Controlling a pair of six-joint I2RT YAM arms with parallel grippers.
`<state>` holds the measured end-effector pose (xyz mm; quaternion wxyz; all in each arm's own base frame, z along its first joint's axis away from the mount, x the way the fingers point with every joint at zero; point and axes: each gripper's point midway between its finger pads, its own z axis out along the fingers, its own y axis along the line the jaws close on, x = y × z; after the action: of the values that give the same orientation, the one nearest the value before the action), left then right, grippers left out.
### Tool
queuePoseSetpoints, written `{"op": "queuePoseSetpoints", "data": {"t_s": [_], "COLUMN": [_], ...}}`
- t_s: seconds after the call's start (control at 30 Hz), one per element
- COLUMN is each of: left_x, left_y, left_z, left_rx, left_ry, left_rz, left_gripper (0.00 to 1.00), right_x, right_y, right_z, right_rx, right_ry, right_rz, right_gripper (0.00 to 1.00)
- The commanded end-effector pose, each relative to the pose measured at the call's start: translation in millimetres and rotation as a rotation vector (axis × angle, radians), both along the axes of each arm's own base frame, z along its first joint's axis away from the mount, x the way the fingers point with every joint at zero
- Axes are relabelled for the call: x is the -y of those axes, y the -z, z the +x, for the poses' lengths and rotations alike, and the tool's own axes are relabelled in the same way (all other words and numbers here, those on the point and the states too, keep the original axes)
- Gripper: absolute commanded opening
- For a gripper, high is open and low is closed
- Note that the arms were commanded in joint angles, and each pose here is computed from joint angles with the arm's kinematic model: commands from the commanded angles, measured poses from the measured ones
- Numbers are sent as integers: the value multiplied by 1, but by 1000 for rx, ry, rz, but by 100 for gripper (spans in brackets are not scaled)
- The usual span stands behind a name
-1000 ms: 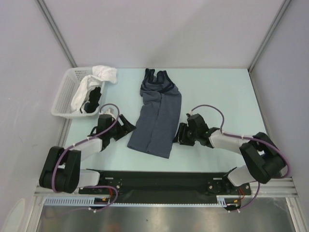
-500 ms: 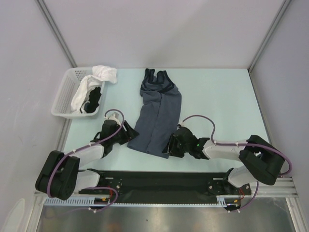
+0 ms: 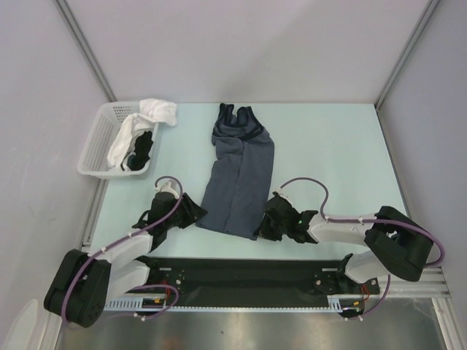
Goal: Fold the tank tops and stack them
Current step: Fold the tank top
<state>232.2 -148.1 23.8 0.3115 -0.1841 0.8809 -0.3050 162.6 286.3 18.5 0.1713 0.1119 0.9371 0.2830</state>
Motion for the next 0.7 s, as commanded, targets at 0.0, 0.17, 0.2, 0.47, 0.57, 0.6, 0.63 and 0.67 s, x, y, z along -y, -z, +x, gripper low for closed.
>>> {"op": "queuePoseSetpoints", "data": {"t_s": [0.0, 0.17, 0.2, 0.47, 0.57, 0.6, 0.63, 0.67], "left_x": [-26, -26, -26, -20, -6, -1, -1, 1], "left_y": [56, 57, 57, 57, 52, 50, 50, 49], "left_z": [-68, -81, -83, -91, -94, -96, -98, -98], "left_rx": [-265, -262, -264, -299, -309, -305, -315, -311], "left_ry": [12, 40, 42, 101, 161, 186, 191, 197], "left_rz": [134, 120, 120, 128, 94, 89, 97, 99], "left_gripper": [51, 41, 41, 52, 58, 59, 59, 60], "right_x": [24, 44, 51, 68, 70, 70, 70, 70], "right_y": [5, 11, 13, 13, 15, 16, 16, 18], "right_z": [-1, -8, -10, -18, -19, -19, -19, -19], "right_rx": [4, -18, -28, -35, -40, -37, -39, -43], "right_ry": [32, 13, 20, 7, 10, 6, 7, 7], "right_rz": [-74, -109, -125, -120, -126, -124, -124, -129], "right_gripper": [0, 0, 0, 0, 0, 0, 0, 0]}}
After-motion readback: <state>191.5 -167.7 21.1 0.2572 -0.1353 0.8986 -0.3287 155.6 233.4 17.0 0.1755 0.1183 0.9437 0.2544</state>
